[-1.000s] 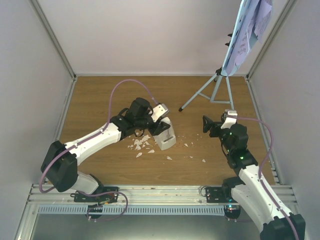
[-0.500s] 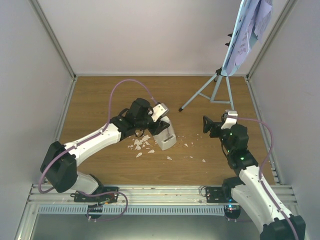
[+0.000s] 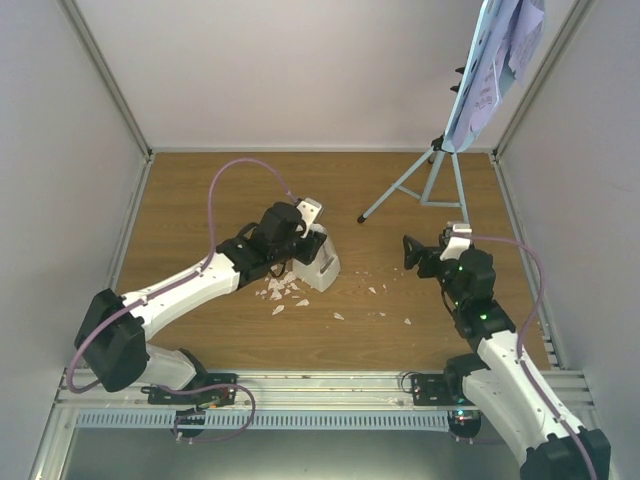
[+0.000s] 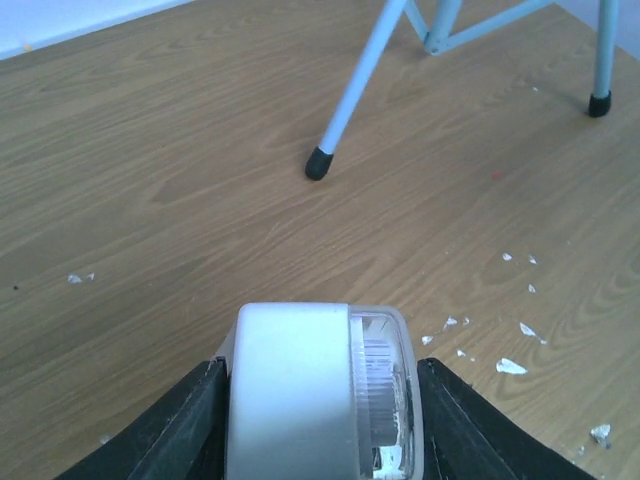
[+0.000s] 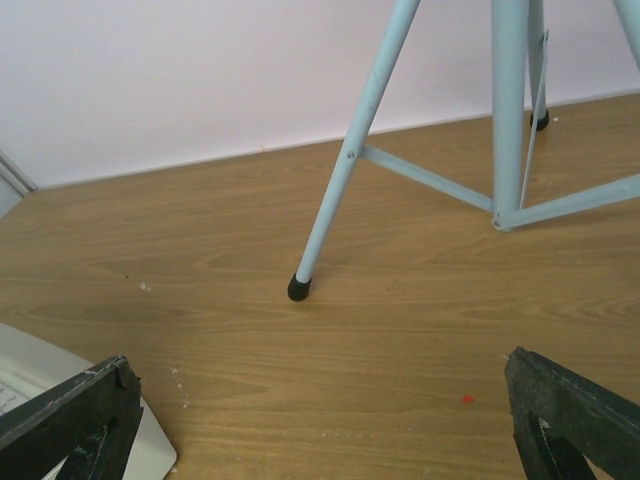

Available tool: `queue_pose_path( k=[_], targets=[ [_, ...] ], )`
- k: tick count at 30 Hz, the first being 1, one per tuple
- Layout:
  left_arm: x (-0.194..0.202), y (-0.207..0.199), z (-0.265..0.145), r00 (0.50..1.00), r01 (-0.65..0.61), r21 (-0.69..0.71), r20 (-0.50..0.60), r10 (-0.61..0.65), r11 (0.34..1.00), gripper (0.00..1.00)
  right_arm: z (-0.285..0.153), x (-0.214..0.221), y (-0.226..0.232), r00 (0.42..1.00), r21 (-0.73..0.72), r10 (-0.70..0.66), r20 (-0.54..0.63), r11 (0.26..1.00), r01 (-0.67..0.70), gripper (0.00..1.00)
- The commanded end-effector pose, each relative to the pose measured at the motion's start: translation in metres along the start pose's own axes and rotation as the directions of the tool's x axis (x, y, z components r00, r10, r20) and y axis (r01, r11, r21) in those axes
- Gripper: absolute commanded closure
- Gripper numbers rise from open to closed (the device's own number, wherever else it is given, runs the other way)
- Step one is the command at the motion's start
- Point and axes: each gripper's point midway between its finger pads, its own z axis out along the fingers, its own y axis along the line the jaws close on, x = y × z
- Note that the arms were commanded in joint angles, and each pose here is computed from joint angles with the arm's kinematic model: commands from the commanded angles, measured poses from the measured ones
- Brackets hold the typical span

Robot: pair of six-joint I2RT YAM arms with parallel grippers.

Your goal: Pack up the instrument practice props

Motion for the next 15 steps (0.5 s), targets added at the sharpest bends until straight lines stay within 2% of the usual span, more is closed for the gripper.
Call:
queue_pose_path(
  k=[1, 4, 11, 15],
  targets=[
    [-0.056, 0.0, -0.007, 0.969, 0.102, -0.058, 0.231, -0.086, 0.993, 0.67, 0.002, 0.013, -0.001, 0.999, -0.019, 0.001, -0.032, 1.0, -0.001, 0.01],
    [-0.057, -0.003, -0.004, 0.963, 0.12, -0.081, 0.251, -0.096, 0.989, 0.68, 0.003, 0.021, 0.003, 0.999, -0.048, 0.01, -0.042, 0.999, -0.012, 0.0],
    [-0.051, -0.019, 0.004, 0.972, 0.104, -0.15, 0.223, -0.069, 0.983, 0.66, 0.009, 0.038, 0.01, 0.994, -0.105, 0.052, -0.096, 0.993, -0.062, 0.0],
    [-0.041, -0.032, 0.006, 0.977, 0.102, -0.074, 0.196, -0.086, 0.992, 0.5, 0.014, 0.042, 0.019, 0.992, -0.159, 0.044, -0.12, 0.985, -0.062, 0.0]
  ],
)
